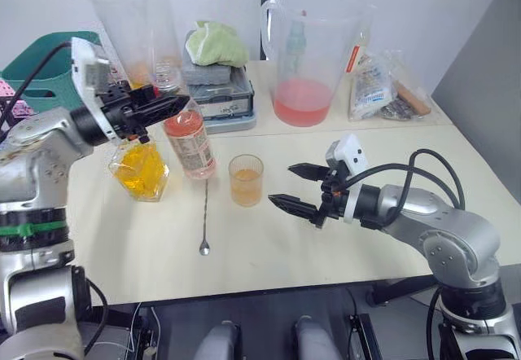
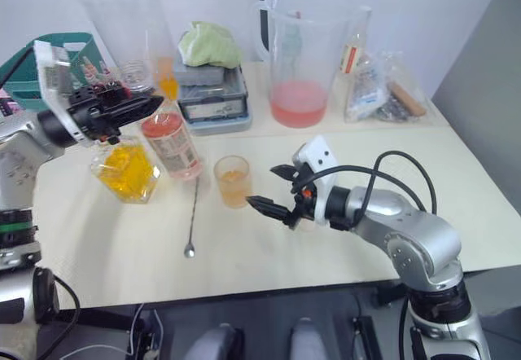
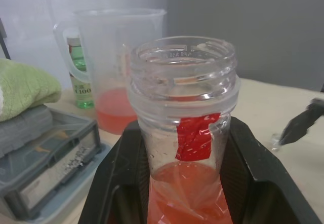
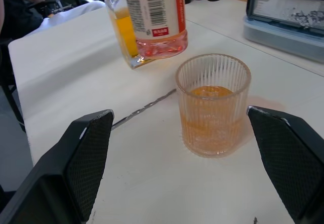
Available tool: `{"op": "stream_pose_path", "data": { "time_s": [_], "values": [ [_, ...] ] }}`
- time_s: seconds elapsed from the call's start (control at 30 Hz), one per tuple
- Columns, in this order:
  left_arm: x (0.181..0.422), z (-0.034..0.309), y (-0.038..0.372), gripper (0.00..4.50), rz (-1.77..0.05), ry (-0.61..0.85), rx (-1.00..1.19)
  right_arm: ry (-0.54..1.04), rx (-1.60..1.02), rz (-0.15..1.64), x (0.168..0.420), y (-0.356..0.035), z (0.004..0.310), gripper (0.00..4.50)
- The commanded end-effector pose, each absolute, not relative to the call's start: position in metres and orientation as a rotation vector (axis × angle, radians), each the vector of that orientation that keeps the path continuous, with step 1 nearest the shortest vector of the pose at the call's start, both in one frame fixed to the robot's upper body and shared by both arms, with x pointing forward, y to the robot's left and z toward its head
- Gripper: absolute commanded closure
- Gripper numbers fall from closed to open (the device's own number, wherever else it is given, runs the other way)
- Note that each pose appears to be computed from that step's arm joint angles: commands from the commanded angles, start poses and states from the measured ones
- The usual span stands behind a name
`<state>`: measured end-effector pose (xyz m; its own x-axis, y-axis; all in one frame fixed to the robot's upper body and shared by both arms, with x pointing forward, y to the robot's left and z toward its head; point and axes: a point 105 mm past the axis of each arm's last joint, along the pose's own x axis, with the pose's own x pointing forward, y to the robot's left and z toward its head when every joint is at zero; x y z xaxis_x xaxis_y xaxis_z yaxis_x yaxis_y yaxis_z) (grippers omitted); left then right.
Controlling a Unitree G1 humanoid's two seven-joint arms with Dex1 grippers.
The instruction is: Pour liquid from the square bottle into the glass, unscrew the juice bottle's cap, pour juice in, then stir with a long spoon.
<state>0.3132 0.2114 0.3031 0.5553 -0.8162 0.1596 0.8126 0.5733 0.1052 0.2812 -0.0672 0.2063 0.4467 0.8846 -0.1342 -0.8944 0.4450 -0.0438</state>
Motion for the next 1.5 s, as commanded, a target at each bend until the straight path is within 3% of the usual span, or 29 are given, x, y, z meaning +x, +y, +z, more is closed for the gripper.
{"op": "stream_pose_path", "data": {
  "time_s": [0.03,0.27,0.47,0.83,1.03,1.27,1.5],
  "values": [
    [0.278,0.319,0.232,3.05,-0.934,-0.222,0.05,0.047,-0.141,1.149,0.282,-0.065,0.217,0.02],
    [0.266,0.295,0.264,3.05,-0.8,-0.061,0.143,0.056,-0.128,1.189,0.283,-0.061,0.215,0.02],
    [0.272,0.287,0.303,3.05,-0.646,0.003,0.216,0.061,-0.123,1.202,0.282,-0.057,0.213,0.02],
    [0.302,0.284,0.356,3.05,-0.366,-0.051,0.217,0.063,-0.147,1.123,0.278,-0.07,0.21,0.02],
    [0.332,0.277,0.363,3.05,-0.261,-0.102,0.225,0.07,-0.154,1.081,0.276,-0.077,0.208,0.02],
    [0.356,0.258,0.355,3.05,-0.269,-0.11,0.161,0.068,-0.168,1.048,0.277,-0.08,0.208,0.02],
    [0.366,0.218,0.356,3.05,-0.256,0.014,0.111,0.056,-0.178,1.012,0.28,-0.085,0.212,0.02]
  ]
}}
